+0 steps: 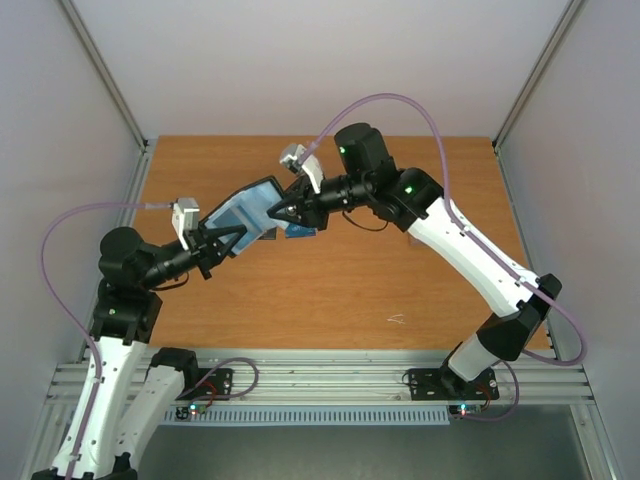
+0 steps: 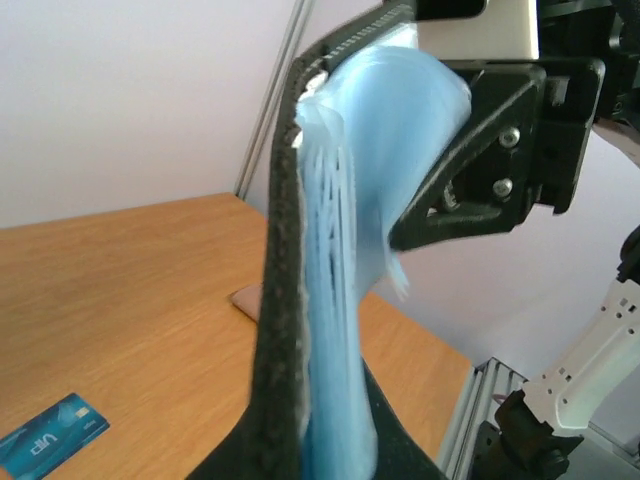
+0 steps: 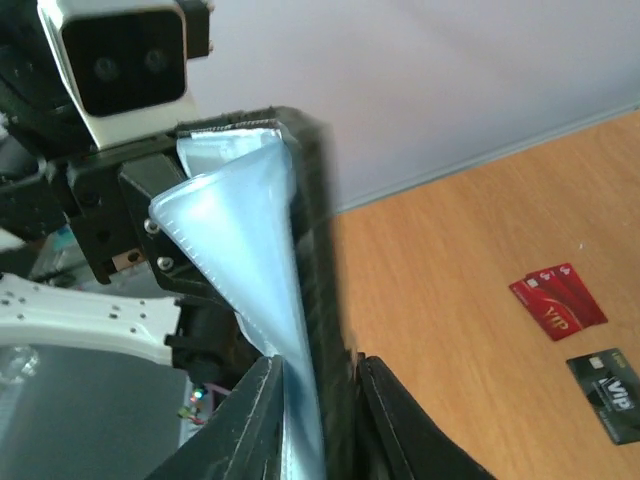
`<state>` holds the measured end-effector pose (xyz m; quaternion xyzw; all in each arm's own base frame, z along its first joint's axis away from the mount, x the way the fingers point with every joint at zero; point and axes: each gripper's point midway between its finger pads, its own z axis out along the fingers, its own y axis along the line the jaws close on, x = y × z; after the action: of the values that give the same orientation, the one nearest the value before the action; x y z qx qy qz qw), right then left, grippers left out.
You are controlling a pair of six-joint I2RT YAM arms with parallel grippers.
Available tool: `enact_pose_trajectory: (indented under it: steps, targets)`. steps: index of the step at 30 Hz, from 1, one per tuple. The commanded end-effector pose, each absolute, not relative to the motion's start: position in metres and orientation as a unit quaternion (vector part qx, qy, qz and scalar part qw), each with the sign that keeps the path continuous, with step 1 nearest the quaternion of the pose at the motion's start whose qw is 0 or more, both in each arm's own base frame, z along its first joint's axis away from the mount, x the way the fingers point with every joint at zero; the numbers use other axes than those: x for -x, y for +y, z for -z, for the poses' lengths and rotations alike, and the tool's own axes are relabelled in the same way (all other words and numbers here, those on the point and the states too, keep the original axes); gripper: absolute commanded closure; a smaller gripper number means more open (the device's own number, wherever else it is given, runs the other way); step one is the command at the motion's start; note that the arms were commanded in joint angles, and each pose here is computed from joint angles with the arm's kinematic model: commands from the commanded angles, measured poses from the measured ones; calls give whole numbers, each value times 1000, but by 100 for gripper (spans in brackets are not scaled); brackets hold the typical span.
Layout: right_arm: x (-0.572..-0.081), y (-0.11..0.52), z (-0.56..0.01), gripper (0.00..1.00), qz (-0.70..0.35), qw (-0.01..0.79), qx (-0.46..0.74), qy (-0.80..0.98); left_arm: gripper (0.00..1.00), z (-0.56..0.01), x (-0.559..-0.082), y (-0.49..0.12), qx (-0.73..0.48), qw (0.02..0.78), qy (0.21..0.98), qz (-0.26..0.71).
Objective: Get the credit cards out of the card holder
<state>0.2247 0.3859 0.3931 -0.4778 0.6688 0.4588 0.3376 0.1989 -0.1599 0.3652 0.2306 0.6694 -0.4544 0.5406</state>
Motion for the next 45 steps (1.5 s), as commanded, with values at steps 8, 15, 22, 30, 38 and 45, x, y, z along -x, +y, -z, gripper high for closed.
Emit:
enact_pose_trajectory:
  steps: [8,15,22,30,38,45]
  targets:
    - [-318,296,-398,57,-388,399,273,784,100,-321,-246,-101,-64,536,792,286]
    - [-258,359,-381,27,-322,413,438,731,100,-320,-246,-103,-80,533,794,280]
    - [-257,399,-372,1,-312,423,464,713,100,-346,-221,-139,-167,531,737,382]
    - [-225,387,-388,2,-406,366,519,657,100,-375,-150,-173,-340,522,623,473]
    - [-171,376,-392,14,-499,270,575,589,100,-377,-133,-177,-384,513,594,486]
    - [-173,373,-409,99,-555,235,548,580,77,-381,-140,-175,-358,517,606,487]
